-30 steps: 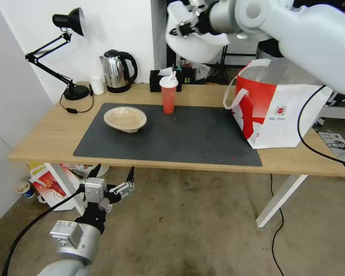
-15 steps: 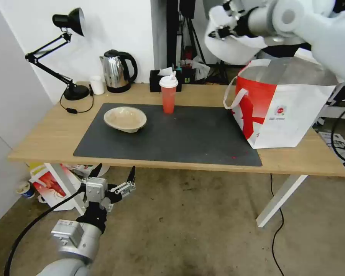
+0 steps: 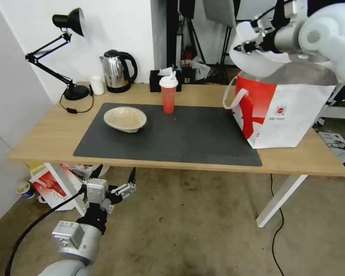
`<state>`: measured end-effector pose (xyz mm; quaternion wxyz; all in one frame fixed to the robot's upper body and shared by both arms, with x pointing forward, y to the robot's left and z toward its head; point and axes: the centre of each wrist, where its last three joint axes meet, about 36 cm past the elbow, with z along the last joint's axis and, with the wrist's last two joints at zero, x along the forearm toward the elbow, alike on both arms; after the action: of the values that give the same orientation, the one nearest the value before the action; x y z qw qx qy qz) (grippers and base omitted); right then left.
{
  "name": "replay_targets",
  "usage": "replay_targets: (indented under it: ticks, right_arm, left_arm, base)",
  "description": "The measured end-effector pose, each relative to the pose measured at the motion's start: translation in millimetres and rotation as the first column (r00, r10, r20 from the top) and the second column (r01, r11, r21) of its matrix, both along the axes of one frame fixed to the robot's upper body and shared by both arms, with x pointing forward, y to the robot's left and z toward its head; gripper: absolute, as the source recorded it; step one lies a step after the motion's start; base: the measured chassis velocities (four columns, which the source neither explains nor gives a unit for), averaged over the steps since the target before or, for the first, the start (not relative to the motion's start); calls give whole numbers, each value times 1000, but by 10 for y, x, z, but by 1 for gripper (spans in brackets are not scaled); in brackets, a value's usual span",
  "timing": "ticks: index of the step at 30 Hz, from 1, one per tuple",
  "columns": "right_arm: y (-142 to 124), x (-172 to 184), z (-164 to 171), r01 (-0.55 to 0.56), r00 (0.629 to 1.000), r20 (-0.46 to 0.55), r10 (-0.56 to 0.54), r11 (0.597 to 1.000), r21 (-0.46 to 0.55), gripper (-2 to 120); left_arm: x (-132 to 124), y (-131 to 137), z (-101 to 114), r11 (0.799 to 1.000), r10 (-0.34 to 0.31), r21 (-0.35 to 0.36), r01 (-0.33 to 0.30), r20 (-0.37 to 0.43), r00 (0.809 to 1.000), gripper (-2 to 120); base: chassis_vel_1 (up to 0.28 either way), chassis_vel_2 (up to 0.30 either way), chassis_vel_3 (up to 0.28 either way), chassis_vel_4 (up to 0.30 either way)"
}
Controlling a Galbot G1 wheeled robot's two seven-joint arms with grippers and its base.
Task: Pick up the trash from the table and place it into the takeout bag.
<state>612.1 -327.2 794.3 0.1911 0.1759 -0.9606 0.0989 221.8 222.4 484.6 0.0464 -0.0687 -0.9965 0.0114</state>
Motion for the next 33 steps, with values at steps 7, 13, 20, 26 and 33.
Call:
replay_targets:
  ticks: [7, 13, 20, 26, 33]
  right_arm:
    - [-255, 0, -175, 46, 999, -18, -46, 999, 7, 0]
    - [-368, 28, -313, 74, 997, -34, -73, 997, 20, 0]
    - [-487, 31, -463, 98, 994, -49, -96, 995, 29, 0]
    - [-547, 11, -541, 108, 993, -58, -106, 994, 34, 0]
    - [-572, -6, -598, 109, 992, -65, -106, 993, 44, 0]
  left_arm:
    - [-3, -1, -4, 1000, -3, 1, 3, -2, 1000, 100]
    - [-9, 3, -1, 1000, -3, 3, 3, -3, 1000, 100]
    - [-17, -2, 2, 1000, -1, 2, 1, -4, 1000, 100]
    - [-18, -8, 5, 1000, 0, 1, 0, -4, 1000, 100]
    - [-20, -16, 3, 1000, 0, 1, 0, -5, 1000, 100]
  base:
    - [0, 0, 0, 0]
    - [0, 0, 0, 0]
    - [0, 0, 0, 0]
    - [0, 0, 0, 0]
    - [0, 0, 0, 0]
